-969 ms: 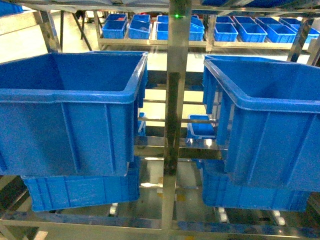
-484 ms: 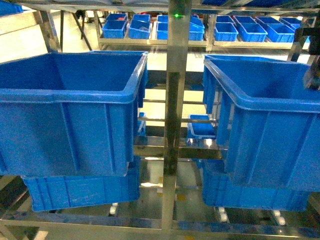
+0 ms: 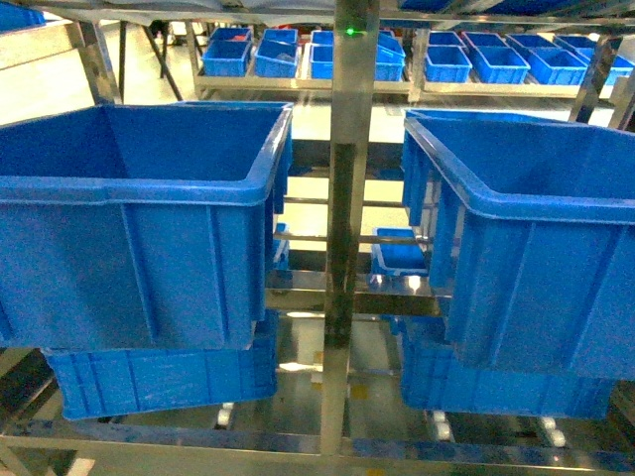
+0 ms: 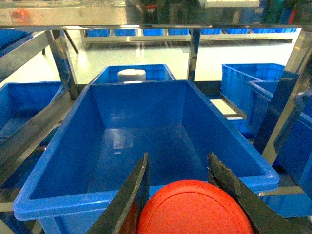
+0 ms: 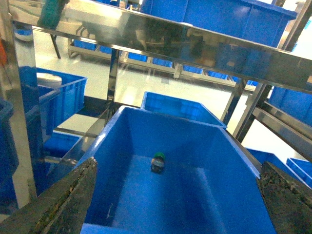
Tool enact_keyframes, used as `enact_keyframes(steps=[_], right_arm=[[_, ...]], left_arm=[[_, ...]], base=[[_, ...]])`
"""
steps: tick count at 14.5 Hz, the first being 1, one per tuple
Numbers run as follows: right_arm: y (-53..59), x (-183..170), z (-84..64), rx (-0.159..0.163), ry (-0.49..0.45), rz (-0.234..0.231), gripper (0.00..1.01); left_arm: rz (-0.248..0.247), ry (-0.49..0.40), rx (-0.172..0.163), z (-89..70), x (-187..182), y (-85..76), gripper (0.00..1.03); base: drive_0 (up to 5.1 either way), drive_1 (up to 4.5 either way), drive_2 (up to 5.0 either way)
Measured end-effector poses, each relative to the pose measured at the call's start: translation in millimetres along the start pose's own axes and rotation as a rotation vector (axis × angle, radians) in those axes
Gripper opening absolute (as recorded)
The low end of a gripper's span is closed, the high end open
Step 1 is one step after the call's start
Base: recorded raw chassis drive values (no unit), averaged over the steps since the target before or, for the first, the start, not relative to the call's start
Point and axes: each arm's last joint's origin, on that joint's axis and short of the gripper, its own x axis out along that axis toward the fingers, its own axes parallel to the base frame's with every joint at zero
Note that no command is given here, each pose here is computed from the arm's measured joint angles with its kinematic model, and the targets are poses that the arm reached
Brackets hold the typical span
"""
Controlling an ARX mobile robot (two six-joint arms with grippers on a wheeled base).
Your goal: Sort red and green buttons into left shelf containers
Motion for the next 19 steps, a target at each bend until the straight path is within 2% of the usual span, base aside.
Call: enact_keyframes(steps=[2,5,6,9,10,11,12,15,16,18,19], right_arm=[[-13.2,-38,22.0,0.02,0.062,0.009,0.98],[-11.1,-37,14.7,0.024,0.134,0.024,0.98],[-11.0,-37,14.8,0.025,0.132,0.024,0.98],[-11.6,-38,16.2,0.027,0.124,0.023,0.98],[-11.6,-38,16.2,0.027,0.124,0.023,0.98],[-11.6,-38,16.2,0.027,0.124,0.023,0.98],[-11.6,-38,16.2,0.027,0.124,0.023,0.98],[-11.6,-38,16.2,0.027,0.124,0.023,0.98],[-11.6,-38,16.2,0.027,0.124,0.023,0.98],[-11.6,-38,16.2,0.027,0.124,0.023,0.98],[-11.6,-38,16.2,0.027,0.124,0.023,0.98]], left_arm=[[0.002,0.001,0.0,-0.1,0,0.1,0.32],[-0.012,-0.025,0.003,2.1,1,-0.7,0.32],[-0.002,-0.039,0.004,2.6,6,-0.9,0.32],[-0.019,-0.031,0.009,2.0,46,-3.9,0.32],[-0.005,-0.015,0.013,-2.7,63,-2.4,0.32],[0.029,-0.014,0.037,-10.1,83,0.7,0.32],[0.055,0.004,0.076,-17.1,107,4.7,0.32],[0.113,0.023,0.148,-20.4,170,19.5,0.32],[0.117,0.021,0.166,-20.3,188,23.8,0.32],[0.088,0.083,0.182,-36.5,203,26.9,0.32],[0.09,0.084,0.19,-46.4,203,26.4,0.41]], base=[[0.0,0.0,0.0],[0.0,0.0,0.0],[0.0,0.0,0.0],[0.0,0.0,0.0],[0.0,0.0,0.0],[0.0,0.0,0.0],[0.0,0.0,0.0],[0.0,0.0,0.0],[0.0,0.0,0.0],[0.0,0.0,0.0],[0.0,0.0,0.0]])
